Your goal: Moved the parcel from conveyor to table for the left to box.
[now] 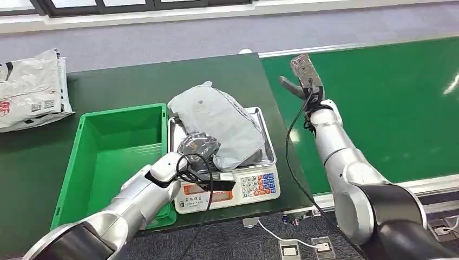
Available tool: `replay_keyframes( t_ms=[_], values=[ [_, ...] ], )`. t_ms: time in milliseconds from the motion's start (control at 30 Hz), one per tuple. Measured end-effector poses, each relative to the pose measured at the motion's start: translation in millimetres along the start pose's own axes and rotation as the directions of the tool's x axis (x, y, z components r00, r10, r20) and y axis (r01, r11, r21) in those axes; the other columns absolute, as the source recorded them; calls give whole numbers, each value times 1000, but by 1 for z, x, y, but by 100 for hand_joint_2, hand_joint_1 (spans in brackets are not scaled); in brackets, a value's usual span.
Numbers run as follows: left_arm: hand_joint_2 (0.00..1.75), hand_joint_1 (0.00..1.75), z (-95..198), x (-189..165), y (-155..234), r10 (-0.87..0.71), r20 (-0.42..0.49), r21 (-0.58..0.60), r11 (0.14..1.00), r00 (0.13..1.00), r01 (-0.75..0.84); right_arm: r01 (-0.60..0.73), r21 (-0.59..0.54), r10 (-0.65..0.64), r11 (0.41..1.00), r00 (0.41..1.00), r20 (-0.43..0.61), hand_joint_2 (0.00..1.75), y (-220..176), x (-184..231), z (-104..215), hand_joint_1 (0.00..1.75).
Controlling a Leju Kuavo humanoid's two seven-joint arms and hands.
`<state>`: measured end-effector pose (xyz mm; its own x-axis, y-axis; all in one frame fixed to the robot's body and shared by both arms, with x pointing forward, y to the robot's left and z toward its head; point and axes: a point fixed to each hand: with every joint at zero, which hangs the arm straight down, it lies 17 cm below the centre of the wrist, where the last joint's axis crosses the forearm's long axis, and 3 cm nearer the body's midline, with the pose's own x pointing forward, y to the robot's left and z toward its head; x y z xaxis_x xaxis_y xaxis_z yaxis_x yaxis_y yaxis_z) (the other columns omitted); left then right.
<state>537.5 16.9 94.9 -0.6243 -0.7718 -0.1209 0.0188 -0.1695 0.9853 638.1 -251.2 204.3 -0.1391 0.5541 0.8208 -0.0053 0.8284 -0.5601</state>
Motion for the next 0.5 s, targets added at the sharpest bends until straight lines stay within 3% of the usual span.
replay_keyframes(
  t_ms=[233, 500],
  values=[
    [175, 175, -8, -11, 47, 154, -7, 163, 975, 988, -150, -7, -8, 7, 1000, 1000, -8, 175, -1, -1, 0, 0],
    [175, 175, -16, -27, 126, 406, 74, 366, 838, 911, -404, -15, -12, 15, 1000, 1000, -14, 175, -1, -5, 1, 0]
  ],
)
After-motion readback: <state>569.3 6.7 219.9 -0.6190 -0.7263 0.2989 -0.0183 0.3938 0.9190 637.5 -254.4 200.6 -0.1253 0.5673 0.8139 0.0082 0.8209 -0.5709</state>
